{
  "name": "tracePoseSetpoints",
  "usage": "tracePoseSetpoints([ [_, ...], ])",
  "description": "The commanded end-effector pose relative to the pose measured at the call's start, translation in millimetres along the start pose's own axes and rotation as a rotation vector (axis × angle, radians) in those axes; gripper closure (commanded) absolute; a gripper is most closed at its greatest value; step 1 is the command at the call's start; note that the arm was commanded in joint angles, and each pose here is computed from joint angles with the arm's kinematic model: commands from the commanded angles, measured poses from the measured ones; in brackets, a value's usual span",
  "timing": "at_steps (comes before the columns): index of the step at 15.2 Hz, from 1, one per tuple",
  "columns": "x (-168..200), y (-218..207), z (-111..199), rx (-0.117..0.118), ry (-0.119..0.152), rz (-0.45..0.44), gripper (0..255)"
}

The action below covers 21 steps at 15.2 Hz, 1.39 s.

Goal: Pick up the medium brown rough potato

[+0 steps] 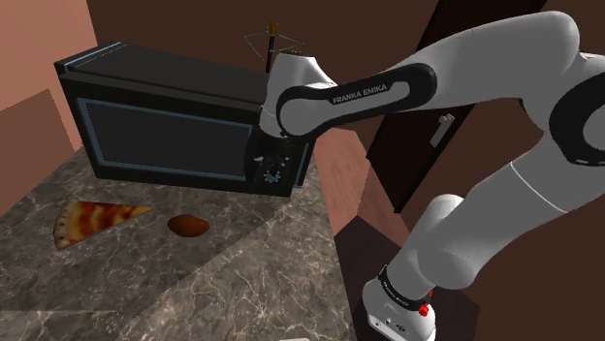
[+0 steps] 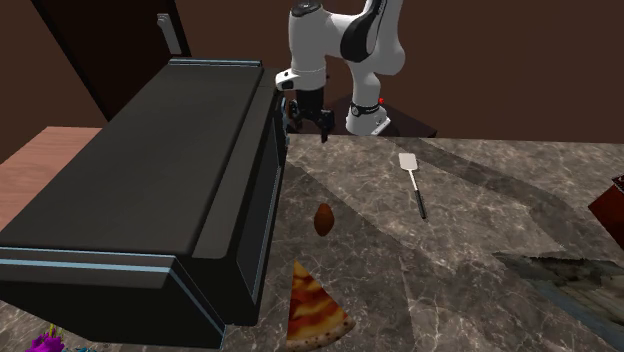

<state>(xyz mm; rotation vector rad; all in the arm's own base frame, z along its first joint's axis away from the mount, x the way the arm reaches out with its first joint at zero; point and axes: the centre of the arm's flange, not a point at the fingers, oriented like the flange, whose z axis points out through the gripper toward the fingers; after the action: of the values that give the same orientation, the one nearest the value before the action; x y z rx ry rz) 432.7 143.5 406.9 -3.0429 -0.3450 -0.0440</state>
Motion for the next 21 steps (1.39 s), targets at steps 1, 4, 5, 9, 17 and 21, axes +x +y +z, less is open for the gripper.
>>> tracePoseSetpoints([
  [1,20.7,-11.7,21.8,0.013,0.031,-0.026,0],
  [4,42.5,-31.5,44.8,0.03,0.04,-0.054,0],
  [5,49.7,-38.3,52.4,0.036,0.043,-0.064,0],
  [9,78.1,-66.8,82.0,0.058,0.055,-0.102,0],
  [17,125.2,-119.9,136.5,0.098,0.075,-0.168,0],
  [21,124.4,-118.3,157.5,0.098,0.075,-0.168,0],
])
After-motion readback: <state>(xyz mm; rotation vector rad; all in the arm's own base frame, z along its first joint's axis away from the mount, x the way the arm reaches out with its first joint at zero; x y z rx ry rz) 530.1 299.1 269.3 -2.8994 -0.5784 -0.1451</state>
